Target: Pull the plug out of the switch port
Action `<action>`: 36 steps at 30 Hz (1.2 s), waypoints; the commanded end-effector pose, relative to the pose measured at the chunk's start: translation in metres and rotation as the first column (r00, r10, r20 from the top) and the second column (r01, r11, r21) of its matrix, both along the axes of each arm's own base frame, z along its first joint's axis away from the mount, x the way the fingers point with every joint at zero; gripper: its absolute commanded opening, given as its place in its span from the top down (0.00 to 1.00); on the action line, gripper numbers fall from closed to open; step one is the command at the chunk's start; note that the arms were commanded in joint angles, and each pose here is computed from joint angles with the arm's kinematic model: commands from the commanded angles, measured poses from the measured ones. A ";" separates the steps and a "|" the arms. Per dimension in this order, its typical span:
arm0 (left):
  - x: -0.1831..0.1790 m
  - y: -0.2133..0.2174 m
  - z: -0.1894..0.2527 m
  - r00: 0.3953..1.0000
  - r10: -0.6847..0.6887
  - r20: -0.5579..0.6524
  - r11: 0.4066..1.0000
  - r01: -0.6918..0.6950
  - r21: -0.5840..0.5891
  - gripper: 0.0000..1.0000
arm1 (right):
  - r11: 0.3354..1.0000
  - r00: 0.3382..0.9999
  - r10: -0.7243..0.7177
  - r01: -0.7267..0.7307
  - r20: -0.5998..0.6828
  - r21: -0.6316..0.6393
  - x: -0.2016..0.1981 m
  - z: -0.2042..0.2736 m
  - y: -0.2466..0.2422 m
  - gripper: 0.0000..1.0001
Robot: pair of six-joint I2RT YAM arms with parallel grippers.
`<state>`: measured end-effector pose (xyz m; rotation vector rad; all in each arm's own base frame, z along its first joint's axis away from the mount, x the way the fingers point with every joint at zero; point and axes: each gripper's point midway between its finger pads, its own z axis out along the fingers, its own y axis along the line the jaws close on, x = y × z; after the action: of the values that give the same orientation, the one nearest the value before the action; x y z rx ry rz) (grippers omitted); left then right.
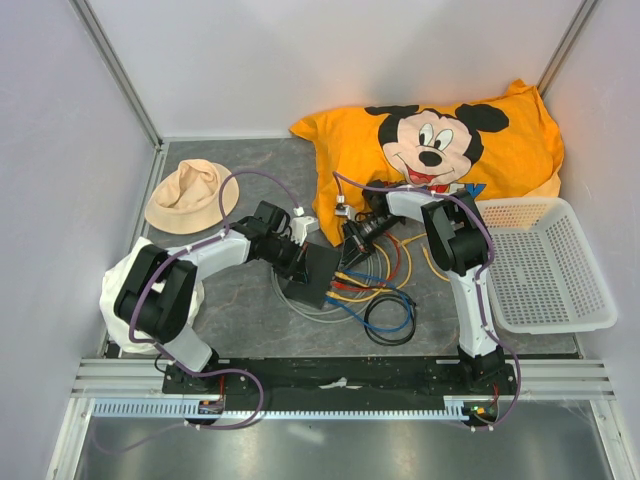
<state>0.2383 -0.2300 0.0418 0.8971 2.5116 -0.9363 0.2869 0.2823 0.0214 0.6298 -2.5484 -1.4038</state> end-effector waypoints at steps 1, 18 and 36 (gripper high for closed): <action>0.002 0.004 -0.011 1.000 0.016 -0.009 0.998 -0.015 0.056 0.98 | 0.956 0.992 0.047 -0.010 0.120 -0.294 0.012 -0.045 -0.045 1.00; 0.000 0.002 -0.014 1.000 0.000 -0.017 0.998 0.001 0.066 0.98 | 0.877 0.963 0.097 0.037 0.252 -0.480 0.026 -0.044 -0.079 1.00; -0.003 -0.002 -0.016 1.000 -0.022 -0.001 0.996 0.022 0.091 0.98 | 0.938 0.997 -0.016 0.043 0.080 -0.345 -0.020 -0.033 -0.073 1.00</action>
<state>0.2368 -0.2423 0.0416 0.9504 2.4932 -0.9333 0.2787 0.2556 0.0226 0.7141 -2.7213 -1.1866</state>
